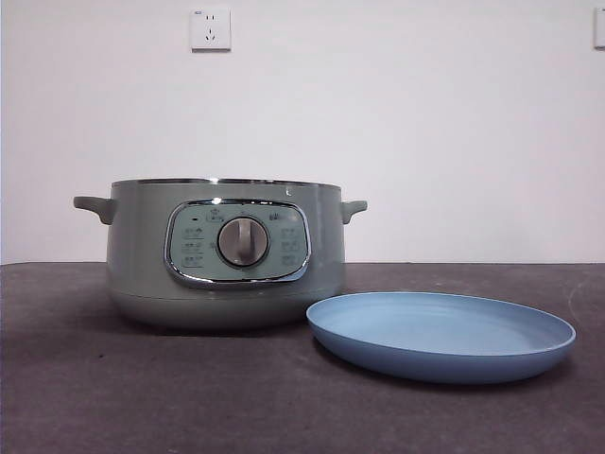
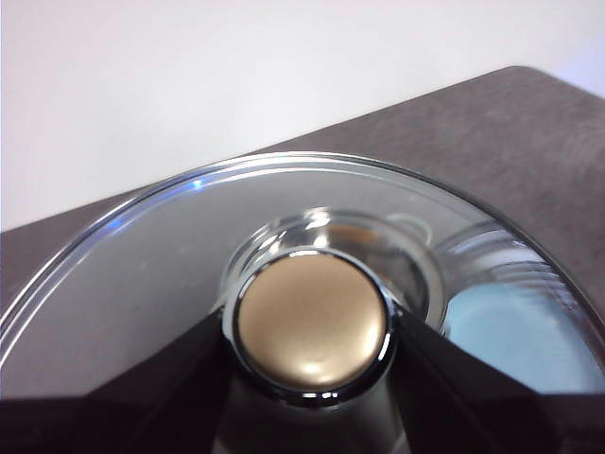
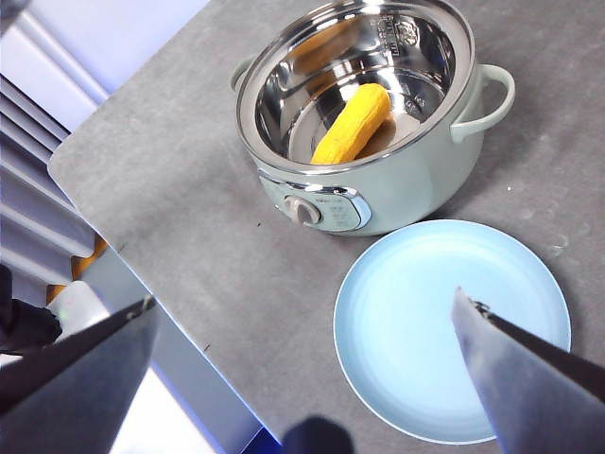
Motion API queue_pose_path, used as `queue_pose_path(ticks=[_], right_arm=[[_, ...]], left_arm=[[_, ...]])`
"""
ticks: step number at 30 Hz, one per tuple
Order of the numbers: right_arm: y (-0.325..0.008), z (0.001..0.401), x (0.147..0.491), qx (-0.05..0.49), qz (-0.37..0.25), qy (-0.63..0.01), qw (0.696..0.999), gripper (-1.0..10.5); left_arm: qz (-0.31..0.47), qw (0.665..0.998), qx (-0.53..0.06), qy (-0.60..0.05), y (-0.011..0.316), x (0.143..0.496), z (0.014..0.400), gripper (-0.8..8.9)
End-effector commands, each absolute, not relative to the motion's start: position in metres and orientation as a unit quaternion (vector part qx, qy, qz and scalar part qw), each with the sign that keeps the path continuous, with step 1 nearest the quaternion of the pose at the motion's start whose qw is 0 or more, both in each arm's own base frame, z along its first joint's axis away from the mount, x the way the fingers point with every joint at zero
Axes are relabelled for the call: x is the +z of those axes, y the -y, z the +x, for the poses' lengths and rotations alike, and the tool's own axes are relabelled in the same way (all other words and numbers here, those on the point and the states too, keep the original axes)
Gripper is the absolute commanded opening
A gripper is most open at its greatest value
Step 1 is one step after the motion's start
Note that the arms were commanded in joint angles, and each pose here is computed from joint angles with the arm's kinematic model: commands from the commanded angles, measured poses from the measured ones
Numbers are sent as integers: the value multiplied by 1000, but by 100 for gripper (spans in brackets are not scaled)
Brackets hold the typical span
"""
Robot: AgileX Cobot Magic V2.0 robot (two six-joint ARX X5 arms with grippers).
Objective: Take the corn out from the steamer,put the corn on the plate,close the lid
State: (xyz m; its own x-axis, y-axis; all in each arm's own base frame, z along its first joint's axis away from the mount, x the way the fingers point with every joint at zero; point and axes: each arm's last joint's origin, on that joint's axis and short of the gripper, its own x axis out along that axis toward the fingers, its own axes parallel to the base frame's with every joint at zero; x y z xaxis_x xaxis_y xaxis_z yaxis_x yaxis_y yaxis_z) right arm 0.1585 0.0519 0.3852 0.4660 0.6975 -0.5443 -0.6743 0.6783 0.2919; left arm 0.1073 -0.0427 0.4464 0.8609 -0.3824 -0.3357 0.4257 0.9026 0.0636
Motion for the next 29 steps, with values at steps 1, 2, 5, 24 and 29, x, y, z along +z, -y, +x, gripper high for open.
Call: queue_pose_path(ticks=[1,2,5,24,29], right_arm=[[-53,163,386,402,16,-319,858,567],[-53,164,385,402,16,-318,858,567],[-55,172,384,400,23,-317,859,567],[-147,254,354,395,51,-296,869,567],[-195,281,336,378,17,-321,868,567]], left_arm=[[70,966,-210,-132,32,454,80,-8],[71,966,-208,-135,29,452,73,-8],[75,967,-196,-147,21,448,53,-8],[54,956,-221,-185,4,422,3,-8],[55,954,-225,-193,4,421,2,-8]])
